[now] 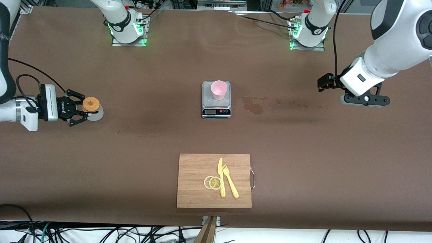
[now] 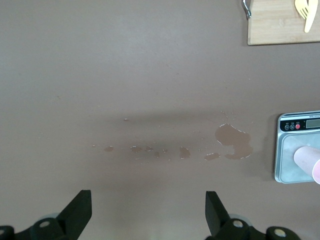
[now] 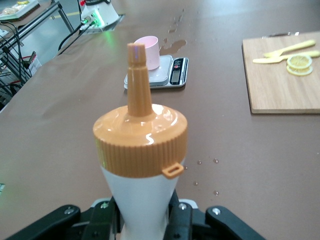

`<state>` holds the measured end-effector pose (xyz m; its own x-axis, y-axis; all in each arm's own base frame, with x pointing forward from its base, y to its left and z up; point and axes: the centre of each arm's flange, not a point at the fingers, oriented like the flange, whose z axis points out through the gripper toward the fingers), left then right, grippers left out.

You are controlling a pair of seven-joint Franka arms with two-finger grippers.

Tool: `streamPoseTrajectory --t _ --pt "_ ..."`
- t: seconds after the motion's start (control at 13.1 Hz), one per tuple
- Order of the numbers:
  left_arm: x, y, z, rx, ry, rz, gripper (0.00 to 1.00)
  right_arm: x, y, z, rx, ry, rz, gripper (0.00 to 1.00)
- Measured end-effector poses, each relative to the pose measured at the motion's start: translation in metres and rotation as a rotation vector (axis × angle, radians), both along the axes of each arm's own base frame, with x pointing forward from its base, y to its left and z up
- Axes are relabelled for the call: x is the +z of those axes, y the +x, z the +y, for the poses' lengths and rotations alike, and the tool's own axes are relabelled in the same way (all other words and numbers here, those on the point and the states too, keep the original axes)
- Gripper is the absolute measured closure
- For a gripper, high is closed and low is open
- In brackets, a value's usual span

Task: Add sauce to pink cup with both arms
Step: 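Carry the bottle back upright with the right gripper to its spot, then lower the bottle onto the table and open the right gripper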

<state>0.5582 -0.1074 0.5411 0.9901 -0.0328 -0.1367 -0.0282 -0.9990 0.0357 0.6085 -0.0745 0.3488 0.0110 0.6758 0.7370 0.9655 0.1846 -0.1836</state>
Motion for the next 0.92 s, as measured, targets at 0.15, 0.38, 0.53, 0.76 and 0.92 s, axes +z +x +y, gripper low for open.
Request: streamPoseTrajectory --t 0.15,0.38,0.53,0.76,0.92 --pt "0.009 -0.002 0.010 0.019 0.000 -0.016 0.00 -0.031 0.000 -0.014 0.007 0.088 -0.046 0.67" --pt "0.016 -0.005 0.011 0.025 0.002 -0.025 0.00 -0.077 -0.003 -0.025 0.012 0.193 -0.081 0.67" --pt "0.016 -0.005 0.012 0.028 0.004 -0.026 0.00 -0.105 -0.008 -0.032 0.018 0.253 -0.093 0.67" --pt "0.016 -0.004 0.013 0.034 0.005 -0.025 0.00 -0.153 -0.021 -0.040 0.016 0.352 -0.100 0.67" --pt "0.015 -0.005 0.013 0.033 0.011 -0.024 0.00 -0.185 -0.030 -0.045 0.008 0.406 -0.101 0.67"
